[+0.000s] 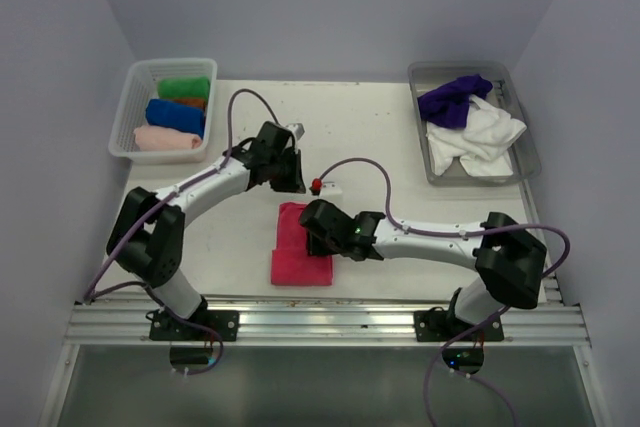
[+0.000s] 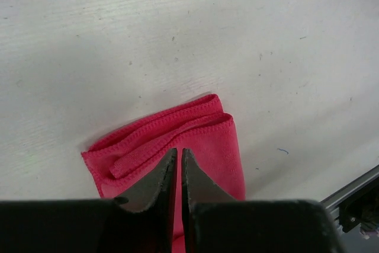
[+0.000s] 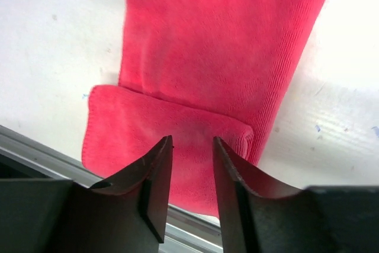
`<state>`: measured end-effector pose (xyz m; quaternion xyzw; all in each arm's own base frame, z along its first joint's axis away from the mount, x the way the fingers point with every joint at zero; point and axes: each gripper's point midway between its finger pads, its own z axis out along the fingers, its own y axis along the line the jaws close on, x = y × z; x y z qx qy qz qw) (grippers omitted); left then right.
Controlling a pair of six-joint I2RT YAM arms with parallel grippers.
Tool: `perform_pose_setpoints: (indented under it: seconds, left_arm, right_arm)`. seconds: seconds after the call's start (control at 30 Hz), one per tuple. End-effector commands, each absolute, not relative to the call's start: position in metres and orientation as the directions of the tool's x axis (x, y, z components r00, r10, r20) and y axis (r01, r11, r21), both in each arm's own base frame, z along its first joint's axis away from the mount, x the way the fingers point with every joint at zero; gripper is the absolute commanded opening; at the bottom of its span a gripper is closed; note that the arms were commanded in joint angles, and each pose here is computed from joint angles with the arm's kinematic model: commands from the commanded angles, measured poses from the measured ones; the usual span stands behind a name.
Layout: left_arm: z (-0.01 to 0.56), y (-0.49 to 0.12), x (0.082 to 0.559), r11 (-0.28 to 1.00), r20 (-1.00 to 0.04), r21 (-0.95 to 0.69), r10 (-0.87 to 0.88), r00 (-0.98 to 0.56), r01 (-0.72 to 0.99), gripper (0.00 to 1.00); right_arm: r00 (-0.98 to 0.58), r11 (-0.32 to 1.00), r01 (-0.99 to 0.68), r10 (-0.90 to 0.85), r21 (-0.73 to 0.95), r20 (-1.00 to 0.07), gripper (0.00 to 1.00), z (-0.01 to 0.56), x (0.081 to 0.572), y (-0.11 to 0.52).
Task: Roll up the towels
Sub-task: Roll the towel
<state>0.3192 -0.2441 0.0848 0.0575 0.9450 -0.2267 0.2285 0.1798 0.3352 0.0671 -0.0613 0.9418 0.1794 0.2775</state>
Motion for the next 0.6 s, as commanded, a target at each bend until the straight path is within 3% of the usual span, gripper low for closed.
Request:
perform_pose_setpoints:
  seconds: [0.0,0.1,0.2,0.4,0.57]
  left_arm:
    - [0.131,-0.227,0.328,0.910,-0.534,-0.355,-0.009,-0.845,0.215,0.11]
    - [0.139,-0.217,0.314,0.908,-0.520,-0.368,-0.022,-0.854,0.200,0.11]
    - [0.131,-0.220,0.283,0.872,-0.461,-0.441,-0.015,-0.887,0.215,0.11]
    - [0.094,-0.228,0.225,0.836,-0.357,-0.522,-0.037,-0.933,0.167,0.07]
    - [0.062,-0.241,0.204,0.835,-0.313,-0.521,0.004,-0.950,0.175,0.05]
  right_arm:
    - [-0.762,0.941,-0.285,-0.109,0.180,-0.638,0.39,0.100,0.197,0.325]
    - [-0.731,0.928,-0.362,-0.229,0.082,-0.642,0.39,0.098,0.196,0.314]
    - [-0.714,0.929,-0.366,-0.238,0.061,-0.659,0.39,0.103,0.195,0.300]
    - [-0.719,0.932,-0.344,-0.184,0.114,-0.670,0.40,0.104,0.207,0.293]
    - [-0.774,0.925,-0.297,-0.088,0.237,-0.627,0.34,0.085,0.236,0.303]
